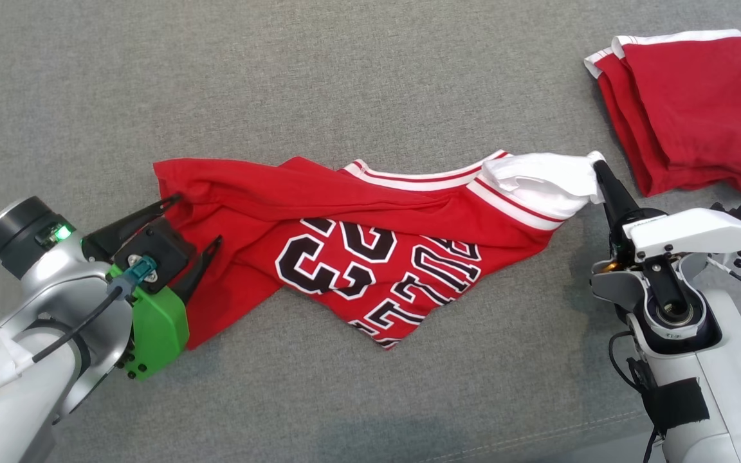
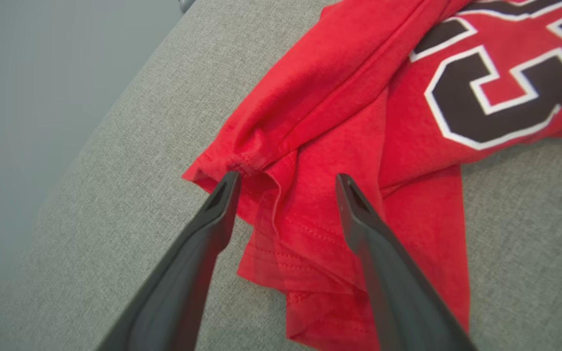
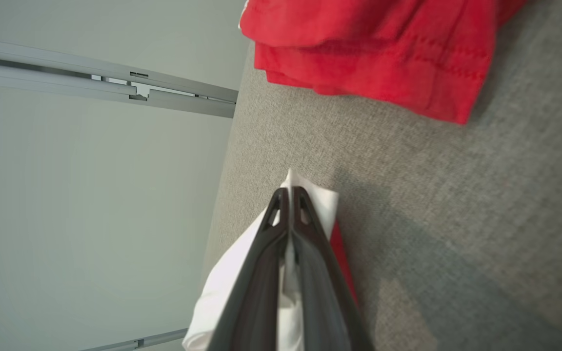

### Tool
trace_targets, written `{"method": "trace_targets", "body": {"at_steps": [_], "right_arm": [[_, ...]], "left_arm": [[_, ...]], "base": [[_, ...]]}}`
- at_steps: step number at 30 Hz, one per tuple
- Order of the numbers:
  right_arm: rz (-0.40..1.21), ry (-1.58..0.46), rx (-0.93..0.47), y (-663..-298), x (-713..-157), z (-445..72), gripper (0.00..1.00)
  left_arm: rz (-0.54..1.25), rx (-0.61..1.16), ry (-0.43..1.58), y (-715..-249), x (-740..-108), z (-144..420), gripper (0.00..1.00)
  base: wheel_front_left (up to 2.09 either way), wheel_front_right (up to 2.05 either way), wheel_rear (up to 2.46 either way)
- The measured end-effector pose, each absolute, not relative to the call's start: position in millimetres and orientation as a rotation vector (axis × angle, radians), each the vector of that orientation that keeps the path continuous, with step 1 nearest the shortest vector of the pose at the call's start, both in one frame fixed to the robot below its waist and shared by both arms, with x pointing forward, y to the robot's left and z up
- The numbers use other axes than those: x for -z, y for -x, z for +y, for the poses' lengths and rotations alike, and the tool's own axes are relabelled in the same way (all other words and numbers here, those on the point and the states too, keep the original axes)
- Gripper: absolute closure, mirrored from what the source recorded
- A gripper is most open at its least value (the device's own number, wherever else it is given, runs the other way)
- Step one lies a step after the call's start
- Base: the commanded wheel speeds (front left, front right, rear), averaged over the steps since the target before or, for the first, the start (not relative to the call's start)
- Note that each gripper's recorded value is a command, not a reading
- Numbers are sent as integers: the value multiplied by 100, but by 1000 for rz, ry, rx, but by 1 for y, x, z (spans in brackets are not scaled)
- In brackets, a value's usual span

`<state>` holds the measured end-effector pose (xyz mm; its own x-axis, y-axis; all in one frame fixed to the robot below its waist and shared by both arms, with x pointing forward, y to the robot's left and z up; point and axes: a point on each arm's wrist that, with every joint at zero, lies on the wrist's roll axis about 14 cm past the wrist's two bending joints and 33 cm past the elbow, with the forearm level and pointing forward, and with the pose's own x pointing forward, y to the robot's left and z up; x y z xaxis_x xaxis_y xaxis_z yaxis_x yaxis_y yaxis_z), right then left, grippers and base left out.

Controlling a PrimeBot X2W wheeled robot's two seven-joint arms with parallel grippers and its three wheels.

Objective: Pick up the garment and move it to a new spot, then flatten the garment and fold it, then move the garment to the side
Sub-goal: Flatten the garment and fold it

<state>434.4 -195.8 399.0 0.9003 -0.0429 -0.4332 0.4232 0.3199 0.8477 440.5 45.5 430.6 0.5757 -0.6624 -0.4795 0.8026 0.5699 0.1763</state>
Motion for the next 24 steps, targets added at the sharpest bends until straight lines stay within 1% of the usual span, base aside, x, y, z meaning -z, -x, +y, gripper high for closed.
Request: {"method": "trace_targets", "body": {"at_steps": [6,10,12,13,18,20,24], "right_arm": [[363,-1215,333,-430,-397,-200,100],[359,-1217,338,-429,-397,-202,100],[360,-1217,344,-428,-396,-203,100],[359,-1216,348,-427,-395,-203,100],[369,-1217,357,-423,-392,-202,100],[369,-1220,359,-423,-391,-203,100],[368,-1224,364,-422,-391,-203,100]], "left_arm": [[326,885,-440,-452,-435,43,0],[326,878,-456,-456,-430,45,0],[336,879,-469,-456,-423,47,13],[338,877,-472,-457,-421,47,16],[307,861,-498,-468,-423,50,12],[315,851,-514,-471,-419,53,11],[334,846,-517,-472,-411,57,6]], "base": [[0,0,0],[0,0,0],[0,0,0],[0,0,0],[0,0,0],[0,0,0],[0,0,0]]}}
